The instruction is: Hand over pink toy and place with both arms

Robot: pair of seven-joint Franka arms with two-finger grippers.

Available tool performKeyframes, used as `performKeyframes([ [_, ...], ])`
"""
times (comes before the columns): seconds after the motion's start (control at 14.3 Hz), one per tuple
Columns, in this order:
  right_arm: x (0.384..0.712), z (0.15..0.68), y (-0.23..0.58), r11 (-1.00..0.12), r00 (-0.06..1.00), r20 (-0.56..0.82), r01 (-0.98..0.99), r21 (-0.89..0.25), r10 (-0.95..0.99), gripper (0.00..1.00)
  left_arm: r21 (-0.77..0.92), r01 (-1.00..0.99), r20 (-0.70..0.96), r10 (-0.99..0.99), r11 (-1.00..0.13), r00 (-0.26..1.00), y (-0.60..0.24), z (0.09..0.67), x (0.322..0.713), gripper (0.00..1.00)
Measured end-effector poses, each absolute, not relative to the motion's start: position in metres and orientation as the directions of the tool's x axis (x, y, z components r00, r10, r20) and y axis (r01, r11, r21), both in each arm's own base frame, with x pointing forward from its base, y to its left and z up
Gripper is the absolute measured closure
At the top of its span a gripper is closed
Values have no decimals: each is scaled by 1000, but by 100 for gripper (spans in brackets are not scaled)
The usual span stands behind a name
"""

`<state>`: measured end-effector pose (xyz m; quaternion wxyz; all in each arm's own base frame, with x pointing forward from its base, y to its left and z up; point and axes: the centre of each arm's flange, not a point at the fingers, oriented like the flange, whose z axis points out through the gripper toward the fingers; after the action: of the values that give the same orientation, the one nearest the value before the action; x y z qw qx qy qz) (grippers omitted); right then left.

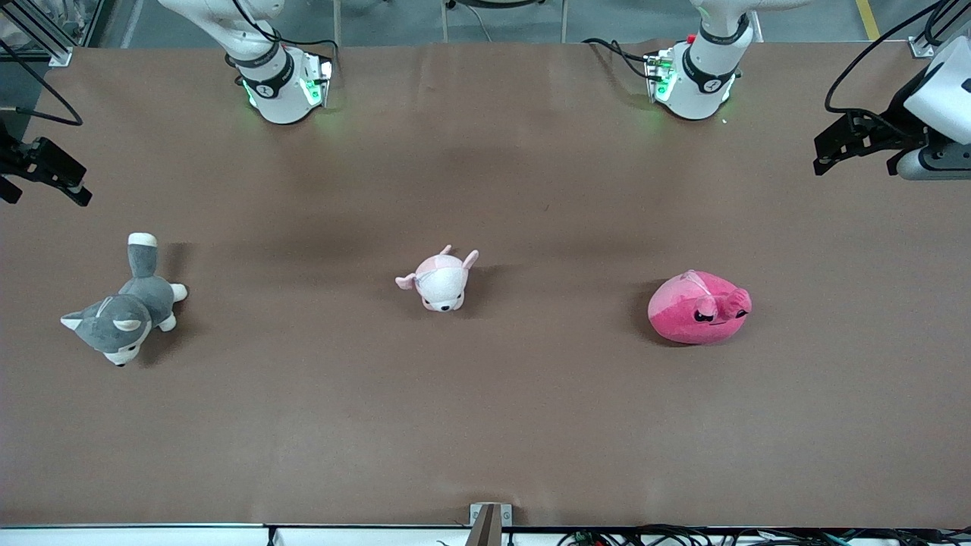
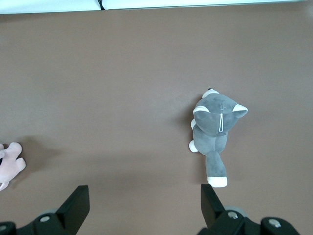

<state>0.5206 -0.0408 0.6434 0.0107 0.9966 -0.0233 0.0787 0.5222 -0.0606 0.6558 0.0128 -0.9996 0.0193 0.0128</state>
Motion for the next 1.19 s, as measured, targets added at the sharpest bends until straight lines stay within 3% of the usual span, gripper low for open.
performKeyframes([
  [0.7,521,644,-41,-999,986,159,-48,18,-45,0,-25,-32,-27,-31,-999,999,-57,655,524,0],
  [1.19,521,648,-41,-999,985,169,-48,16,-45,0,-21,12,-81,14,-1000,997,-55,619,547,0],
])
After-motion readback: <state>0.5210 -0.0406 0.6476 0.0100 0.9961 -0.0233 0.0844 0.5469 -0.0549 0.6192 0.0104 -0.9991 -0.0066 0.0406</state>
